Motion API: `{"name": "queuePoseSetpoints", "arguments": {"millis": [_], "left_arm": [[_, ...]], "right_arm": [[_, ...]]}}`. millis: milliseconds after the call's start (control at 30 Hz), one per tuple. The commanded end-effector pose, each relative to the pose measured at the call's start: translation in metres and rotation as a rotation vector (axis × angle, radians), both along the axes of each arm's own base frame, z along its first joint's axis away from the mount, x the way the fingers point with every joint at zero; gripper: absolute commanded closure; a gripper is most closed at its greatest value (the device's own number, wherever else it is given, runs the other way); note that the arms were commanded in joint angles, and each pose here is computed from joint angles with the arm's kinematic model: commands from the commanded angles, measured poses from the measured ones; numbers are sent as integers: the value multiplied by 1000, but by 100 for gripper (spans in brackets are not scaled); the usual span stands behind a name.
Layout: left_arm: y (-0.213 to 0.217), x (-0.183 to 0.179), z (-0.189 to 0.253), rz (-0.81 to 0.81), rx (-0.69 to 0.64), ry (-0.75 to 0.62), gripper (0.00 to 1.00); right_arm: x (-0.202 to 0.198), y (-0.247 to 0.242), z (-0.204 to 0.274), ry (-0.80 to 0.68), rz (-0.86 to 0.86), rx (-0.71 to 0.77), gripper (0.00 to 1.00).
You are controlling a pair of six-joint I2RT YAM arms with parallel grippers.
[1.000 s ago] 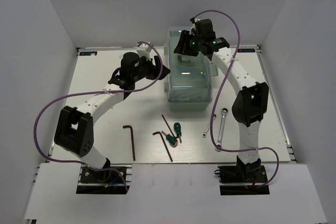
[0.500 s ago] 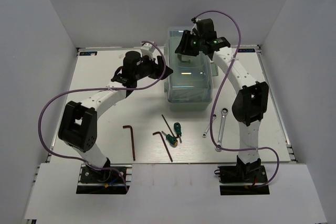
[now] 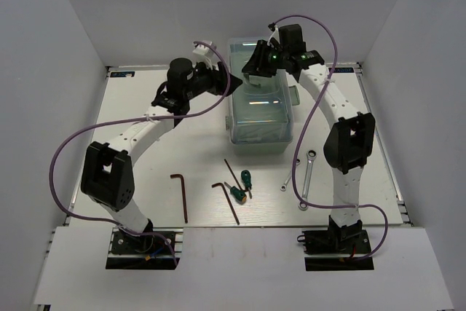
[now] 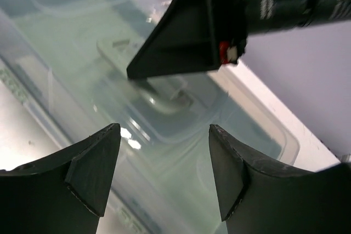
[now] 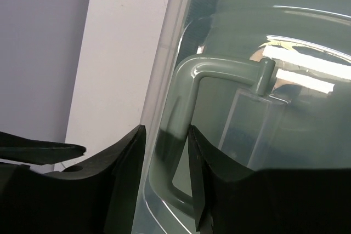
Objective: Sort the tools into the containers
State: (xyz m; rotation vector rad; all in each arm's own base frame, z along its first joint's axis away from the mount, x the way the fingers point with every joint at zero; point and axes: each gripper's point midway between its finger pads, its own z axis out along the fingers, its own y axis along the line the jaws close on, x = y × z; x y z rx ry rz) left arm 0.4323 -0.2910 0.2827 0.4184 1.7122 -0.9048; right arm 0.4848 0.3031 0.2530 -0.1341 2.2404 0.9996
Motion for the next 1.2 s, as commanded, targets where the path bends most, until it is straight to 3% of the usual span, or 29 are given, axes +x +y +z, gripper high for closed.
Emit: {"name": "queuePoseSetpoints", "arguments": {"millis": [0,733,967,1067,1167], "left_arm": [[-6,5,29,-19,-22,-73,25],[-45,36,-19,-73,0,86,25],[-59,45,-46,-69,45,191,30],[-60,47,-51,-43,61,205,36],[-60,50,-54,-29,62,220,40]], "right_arm": [[-18,18,35,-27,93,112,58],[-16,16,40,-12,101,156,59],[-16,16,43,-15,107,166,59],[-14,8,45,-53,97,114,41],[-4,-12,52,-144,32,-15,33]]}}
